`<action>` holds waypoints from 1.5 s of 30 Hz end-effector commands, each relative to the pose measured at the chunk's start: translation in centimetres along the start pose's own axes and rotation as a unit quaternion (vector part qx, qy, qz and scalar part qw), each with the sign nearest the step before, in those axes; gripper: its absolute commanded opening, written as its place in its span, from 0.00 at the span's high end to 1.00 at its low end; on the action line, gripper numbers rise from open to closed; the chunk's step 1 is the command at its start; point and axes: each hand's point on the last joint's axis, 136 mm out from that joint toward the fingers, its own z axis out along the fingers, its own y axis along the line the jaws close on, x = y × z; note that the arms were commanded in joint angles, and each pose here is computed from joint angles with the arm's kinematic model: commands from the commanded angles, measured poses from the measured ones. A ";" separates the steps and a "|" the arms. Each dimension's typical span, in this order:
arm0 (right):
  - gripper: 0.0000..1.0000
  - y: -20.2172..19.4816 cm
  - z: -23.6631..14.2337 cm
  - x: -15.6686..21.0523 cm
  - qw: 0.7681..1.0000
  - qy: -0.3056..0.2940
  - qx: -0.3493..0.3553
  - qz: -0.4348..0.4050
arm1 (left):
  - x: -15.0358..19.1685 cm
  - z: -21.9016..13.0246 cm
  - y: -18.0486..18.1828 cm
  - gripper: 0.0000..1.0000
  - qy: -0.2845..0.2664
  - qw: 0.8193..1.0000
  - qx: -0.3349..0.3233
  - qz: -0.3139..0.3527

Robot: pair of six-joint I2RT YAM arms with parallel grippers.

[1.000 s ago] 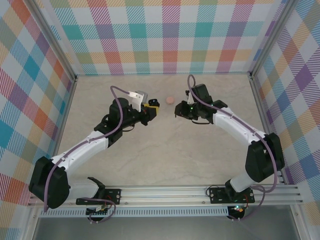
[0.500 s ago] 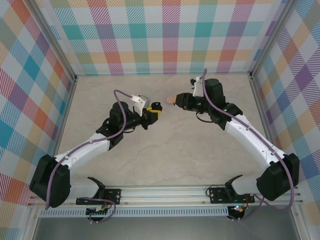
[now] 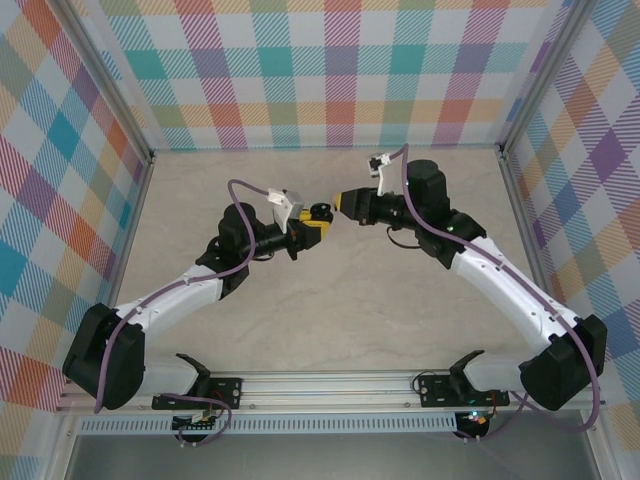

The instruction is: Insert wireless bluetooth earbuds into charging case

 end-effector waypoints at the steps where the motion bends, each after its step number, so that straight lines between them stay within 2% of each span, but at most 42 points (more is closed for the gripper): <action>1: 0.76 2.4 -0.6 -1.2 0.998 -0.018 -0.031 -0.042 | -1.4 0.4 -1.2 0.88 -0.024 0.999 0.029 0.019; 10: 0.76 3.3 -0.4 -1.0 0.998 -0.013 -0.037 -0.058 | -1.9 1.1 -1.8 0.88 -0.023 0.999 0.042 0.009; 45: 0.76 2.6 0.1 -0.1 0.998 0.001 -0.017 -0.064 | -3.6 1.2 -3.6 0.88 -0.041 0.997 0.070 0.007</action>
